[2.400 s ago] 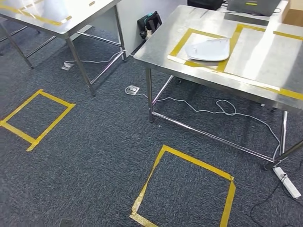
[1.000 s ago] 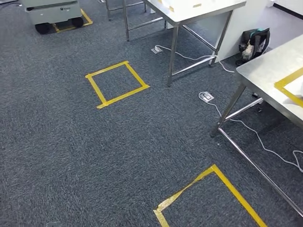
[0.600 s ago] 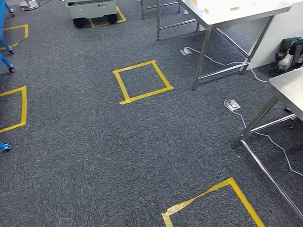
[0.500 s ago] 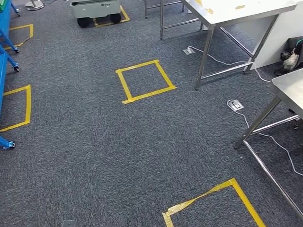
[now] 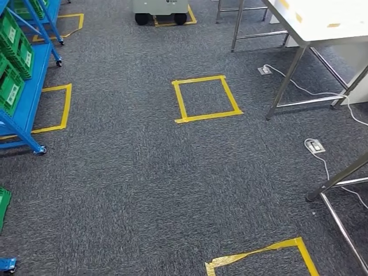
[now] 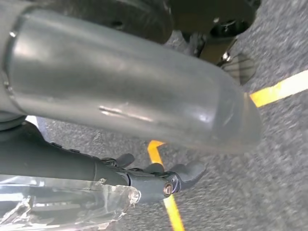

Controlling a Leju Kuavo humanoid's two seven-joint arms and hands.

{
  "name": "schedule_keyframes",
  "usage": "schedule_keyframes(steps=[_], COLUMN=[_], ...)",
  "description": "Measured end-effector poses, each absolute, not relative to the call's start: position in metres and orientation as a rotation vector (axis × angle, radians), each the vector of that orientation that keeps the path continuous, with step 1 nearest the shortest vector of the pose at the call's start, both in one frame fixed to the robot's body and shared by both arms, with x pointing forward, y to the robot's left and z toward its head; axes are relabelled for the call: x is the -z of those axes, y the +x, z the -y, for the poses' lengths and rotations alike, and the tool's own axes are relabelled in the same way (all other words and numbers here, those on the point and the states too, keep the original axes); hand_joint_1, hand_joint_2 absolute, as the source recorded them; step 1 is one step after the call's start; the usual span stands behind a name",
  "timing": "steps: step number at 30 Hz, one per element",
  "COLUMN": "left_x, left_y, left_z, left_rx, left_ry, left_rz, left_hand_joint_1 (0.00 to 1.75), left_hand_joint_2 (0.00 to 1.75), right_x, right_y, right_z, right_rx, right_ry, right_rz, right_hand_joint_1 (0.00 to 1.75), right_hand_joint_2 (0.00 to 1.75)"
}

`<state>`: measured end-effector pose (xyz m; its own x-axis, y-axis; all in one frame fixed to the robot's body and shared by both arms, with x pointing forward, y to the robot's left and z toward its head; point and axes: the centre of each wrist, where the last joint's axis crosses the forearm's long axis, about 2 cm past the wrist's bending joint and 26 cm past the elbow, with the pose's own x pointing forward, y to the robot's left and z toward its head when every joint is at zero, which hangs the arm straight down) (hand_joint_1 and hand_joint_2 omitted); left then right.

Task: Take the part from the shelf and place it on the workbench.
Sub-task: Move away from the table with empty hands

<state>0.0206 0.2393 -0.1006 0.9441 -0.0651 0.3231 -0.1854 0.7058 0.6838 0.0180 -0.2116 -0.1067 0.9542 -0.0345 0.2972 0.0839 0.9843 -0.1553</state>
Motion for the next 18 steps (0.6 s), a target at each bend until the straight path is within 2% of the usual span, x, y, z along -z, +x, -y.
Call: schedule_keyframes(steps=[18], left_x=[0.1011], left_y=[0.017], left_z=[-0.2425], left_rx=[-0.032], left_ry=[0.792], left_rz=[0.354], left_hand_joint_1=[0.0], left_hand_joint_2=[0.0], right_x=[0.107], right_y=[0.0156], right_z=[0.2117], right_rx=[0.077], right_ry=[-0.161], right_rz=[0.305], right_hand_joint_1=[0.0], right_hand_joint_2=[0.0])
